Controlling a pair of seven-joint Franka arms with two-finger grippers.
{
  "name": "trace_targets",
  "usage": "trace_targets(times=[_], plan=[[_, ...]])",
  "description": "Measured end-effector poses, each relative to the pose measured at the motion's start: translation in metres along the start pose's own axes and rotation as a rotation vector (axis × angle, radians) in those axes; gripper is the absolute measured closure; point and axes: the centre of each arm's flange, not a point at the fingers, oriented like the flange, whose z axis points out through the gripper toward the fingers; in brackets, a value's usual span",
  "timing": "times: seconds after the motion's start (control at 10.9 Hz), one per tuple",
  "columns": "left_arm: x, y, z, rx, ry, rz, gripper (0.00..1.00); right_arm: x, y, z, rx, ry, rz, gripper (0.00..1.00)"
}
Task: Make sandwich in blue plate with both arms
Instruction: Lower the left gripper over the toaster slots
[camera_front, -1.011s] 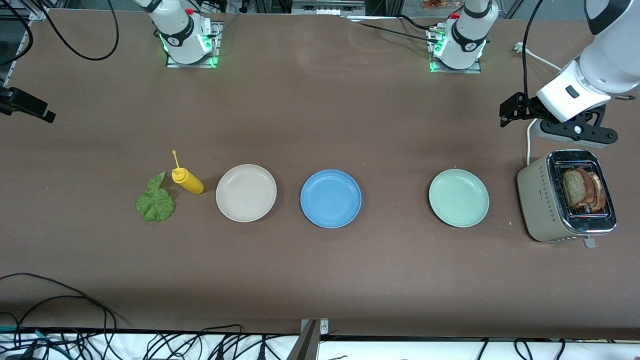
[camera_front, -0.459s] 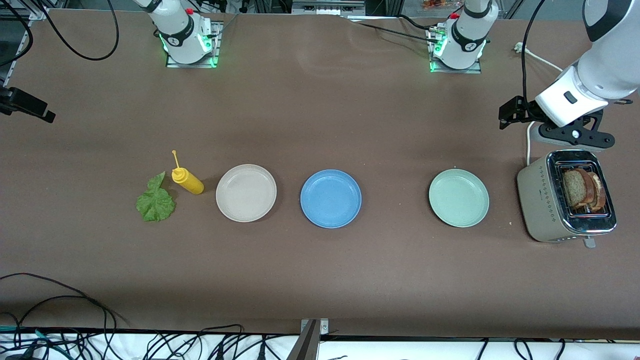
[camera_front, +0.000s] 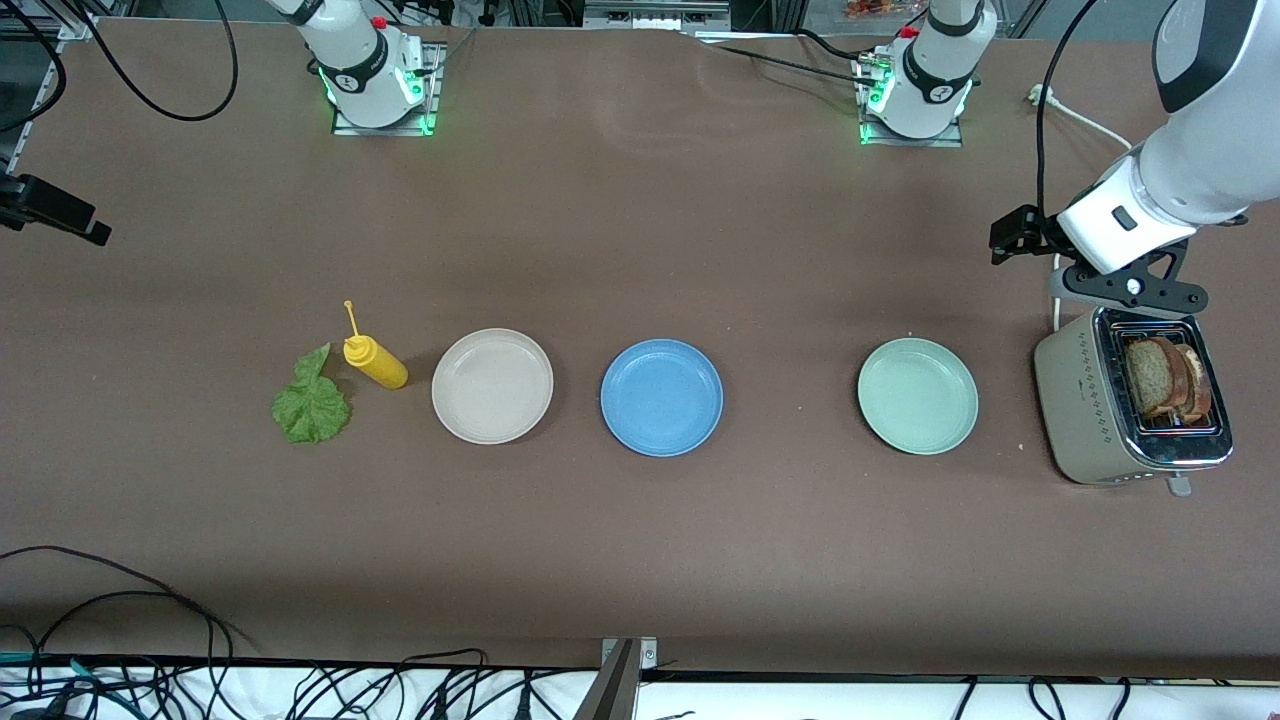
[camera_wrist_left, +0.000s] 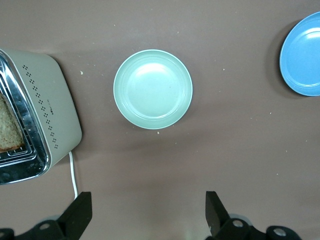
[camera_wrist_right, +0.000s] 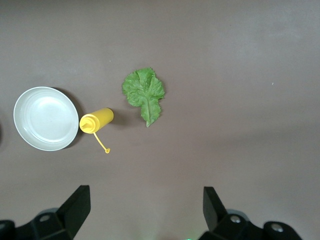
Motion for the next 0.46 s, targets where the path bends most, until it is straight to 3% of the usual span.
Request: trace_targets(times=[0.46], plan=[[-0.0001,-0.0014,0.0003,0.0,-0.002,-0.002,0.0,0.0,0.0001,0.0,0.0,0.0,0.0,0.0]])
